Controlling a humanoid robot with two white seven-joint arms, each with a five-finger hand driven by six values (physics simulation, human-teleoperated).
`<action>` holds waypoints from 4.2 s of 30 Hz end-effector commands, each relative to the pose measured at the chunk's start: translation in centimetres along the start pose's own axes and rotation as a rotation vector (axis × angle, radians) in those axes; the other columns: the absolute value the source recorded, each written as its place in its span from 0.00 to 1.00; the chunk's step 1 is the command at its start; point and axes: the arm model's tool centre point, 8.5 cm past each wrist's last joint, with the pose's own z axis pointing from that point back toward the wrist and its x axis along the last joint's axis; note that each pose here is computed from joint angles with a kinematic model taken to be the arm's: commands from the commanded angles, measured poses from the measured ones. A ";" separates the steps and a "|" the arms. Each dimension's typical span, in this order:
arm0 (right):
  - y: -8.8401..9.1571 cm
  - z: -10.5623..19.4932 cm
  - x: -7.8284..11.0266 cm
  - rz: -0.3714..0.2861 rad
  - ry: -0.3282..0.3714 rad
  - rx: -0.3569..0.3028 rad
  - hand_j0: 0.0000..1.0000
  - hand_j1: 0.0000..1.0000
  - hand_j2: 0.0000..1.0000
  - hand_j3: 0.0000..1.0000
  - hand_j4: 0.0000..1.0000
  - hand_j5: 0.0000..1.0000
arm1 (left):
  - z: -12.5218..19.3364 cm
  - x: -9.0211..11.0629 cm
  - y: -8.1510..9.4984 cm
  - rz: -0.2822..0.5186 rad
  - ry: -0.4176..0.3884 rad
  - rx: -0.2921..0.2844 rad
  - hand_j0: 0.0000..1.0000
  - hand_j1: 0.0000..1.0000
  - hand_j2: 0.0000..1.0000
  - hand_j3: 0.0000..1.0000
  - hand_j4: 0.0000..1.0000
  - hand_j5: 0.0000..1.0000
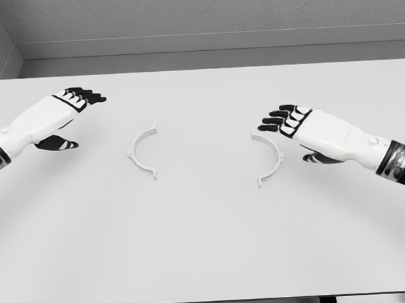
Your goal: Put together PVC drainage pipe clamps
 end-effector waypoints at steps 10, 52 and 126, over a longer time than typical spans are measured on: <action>3.1 -1.3 -1.2 -0.093 0.035 0.034 1.00 1.00 1.00 1.00 1.00 1.00 | -2.0 1.8 -2.4 -0.013 -0.032 -0.047 1.00 1.00 1.00 1.00 1.00 1.00; 4.0 -4.9 -1.7 -0.118 0.026 0.044 1.00 1.00 1.00 1.00 1.00 1.00 | -7.4 4.5 -4.6 0.066 -0.096 -0.051 1.00 1.00 1.00 1.00 1.00 1.00; 2.4 -16.6 -2.6 -0.167 -0.011 0.076 1.00 1.00 1.00 1.00 1.00 1.00 | -10.9 6.7 -4.9 0.125 -0.136 -0.054 1.00 1.00 1.00 1.00 1.00 1.00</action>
